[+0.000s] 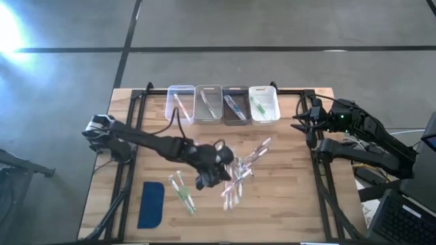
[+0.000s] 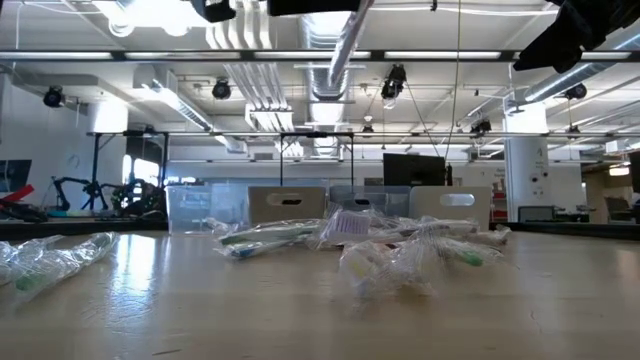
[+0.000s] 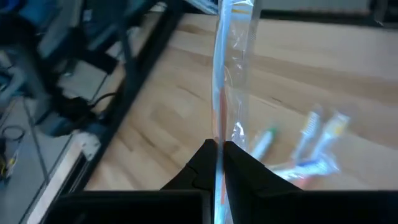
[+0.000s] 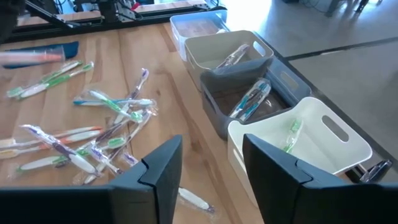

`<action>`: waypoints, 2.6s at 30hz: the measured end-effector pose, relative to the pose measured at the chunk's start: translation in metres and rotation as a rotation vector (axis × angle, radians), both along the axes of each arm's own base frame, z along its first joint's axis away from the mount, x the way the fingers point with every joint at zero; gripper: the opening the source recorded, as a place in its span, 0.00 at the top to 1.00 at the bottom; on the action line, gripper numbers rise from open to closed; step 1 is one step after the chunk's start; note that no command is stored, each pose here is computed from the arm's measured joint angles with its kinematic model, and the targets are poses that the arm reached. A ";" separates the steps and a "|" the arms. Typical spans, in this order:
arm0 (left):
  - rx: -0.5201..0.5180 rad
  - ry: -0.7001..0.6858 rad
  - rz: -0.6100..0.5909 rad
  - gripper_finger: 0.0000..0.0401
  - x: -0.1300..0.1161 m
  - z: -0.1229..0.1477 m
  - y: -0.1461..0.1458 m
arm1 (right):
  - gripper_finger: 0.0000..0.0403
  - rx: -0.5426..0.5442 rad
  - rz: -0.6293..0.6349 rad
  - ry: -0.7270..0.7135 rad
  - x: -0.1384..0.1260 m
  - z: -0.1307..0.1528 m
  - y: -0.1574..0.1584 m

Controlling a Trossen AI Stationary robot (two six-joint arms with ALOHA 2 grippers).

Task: Pick & Place Toothbrushes
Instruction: Put the orange toothbrush into the white transparent bin

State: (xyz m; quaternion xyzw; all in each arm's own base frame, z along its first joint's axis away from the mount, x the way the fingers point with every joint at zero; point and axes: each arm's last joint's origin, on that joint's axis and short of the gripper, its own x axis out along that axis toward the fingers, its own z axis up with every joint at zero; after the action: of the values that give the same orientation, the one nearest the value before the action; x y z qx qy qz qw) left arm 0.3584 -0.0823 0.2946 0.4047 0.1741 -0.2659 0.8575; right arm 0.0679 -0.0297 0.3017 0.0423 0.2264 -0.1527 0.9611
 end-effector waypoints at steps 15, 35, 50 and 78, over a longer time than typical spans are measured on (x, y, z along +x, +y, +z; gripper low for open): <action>-0.277 -0.083 0.253 0.95 0.011 0.043 0.041 | 0.51 0.000 -0.001 0.000 0.000 0.000 0.000; -0.668 -0.421 0.659 0.96 0.010 0.139 0.098 | 0.60 0.000 0.000 0.000 0.000 0.000 0.000; -0.697 -0.847 0.861 0.96 0.046 0.202 0.128 | 0.70 0.000 0.000 0.000 0.000 0.000 0.000; -0.744 -0.834 1.964 0.96 -0.042 0.201 0.212 | 0.89 0.000 -0.001 -0.001 0.000 0.000 0.000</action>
State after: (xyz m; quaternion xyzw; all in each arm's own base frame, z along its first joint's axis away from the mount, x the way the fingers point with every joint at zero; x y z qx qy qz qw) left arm 0.3159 0.1294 0.4957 -0.1309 0.0269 0.6439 0.7534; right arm 0.0678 -0.0297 0.3018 0.0421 0.2260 -0.1531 0.9611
